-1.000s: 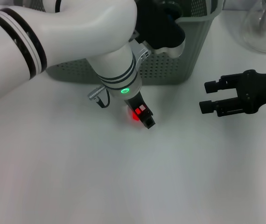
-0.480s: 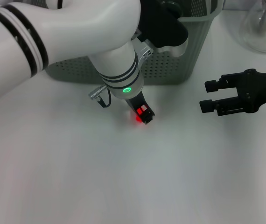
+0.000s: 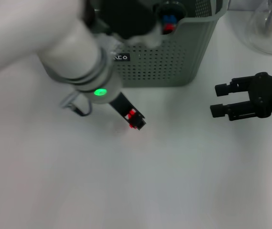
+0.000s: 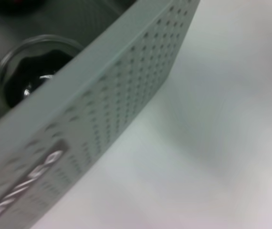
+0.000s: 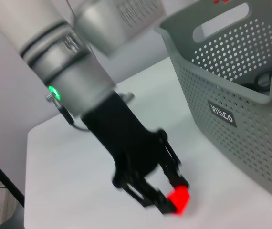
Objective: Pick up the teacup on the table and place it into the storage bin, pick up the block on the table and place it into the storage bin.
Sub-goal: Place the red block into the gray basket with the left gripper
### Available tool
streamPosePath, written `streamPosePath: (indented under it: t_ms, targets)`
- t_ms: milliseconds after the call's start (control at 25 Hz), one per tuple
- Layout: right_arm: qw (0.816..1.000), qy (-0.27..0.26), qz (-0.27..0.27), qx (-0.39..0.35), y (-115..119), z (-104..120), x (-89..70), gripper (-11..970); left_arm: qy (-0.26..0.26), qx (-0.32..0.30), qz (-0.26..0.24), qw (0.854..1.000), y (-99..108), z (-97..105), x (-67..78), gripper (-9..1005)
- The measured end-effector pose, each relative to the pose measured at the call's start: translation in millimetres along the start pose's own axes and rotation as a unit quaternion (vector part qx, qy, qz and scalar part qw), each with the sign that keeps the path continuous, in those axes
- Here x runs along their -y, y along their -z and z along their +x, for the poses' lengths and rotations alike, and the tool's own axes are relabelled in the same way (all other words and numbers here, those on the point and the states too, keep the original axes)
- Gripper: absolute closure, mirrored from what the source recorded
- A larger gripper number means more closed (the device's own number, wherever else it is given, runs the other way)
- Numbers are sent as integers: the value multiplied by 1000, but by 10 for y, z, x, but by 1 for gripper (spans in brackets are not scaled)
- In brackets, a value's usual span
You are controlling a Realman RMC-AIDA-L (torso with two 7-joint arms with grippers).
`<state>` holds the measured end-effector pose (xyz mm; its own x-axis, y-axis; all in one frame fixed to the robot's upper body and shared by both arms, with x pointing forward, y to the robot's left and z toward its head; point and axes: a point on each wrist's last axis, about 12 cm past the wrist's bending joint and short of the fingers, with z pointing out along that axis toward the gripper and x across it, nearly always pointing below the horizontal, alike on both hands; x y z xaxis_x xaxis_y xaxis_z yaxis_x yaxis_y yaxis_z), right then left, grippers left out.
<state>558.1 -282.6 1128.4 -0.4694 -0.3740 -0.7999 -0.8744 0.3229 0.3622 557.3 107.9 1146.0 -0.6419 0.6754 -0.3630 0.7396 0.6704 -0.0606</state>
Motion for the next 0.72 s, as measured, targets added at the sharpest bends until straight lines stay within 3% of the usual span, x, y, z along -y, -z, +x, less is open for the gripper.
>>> streamPosePath:
  t_ms: [200,280,400,520,560,720]
  targets:
    - [1000,-6,-2,1,75,51,-15,179,28,92,71,993,500,204,-138,587]
    - [1000,-9,-1,1,97,75,-16,179,28,163,117,979,748,236,-203,587]
    - [1000,-15,4,4,130,120,-15,179,31,279,164,946,1046,243,-386,586]
    - [1000,-20,11,13,161,141,-9,179,37,360,164,918,1190,115,-599,587]
    - [1000,-21,12,15,168,143,-7,179,41,380,150,912,1205,-29,-683,587]
    - [999,-24,16,21,178,150,-2,179,47,379,93,919,1140,-371,-802,587]
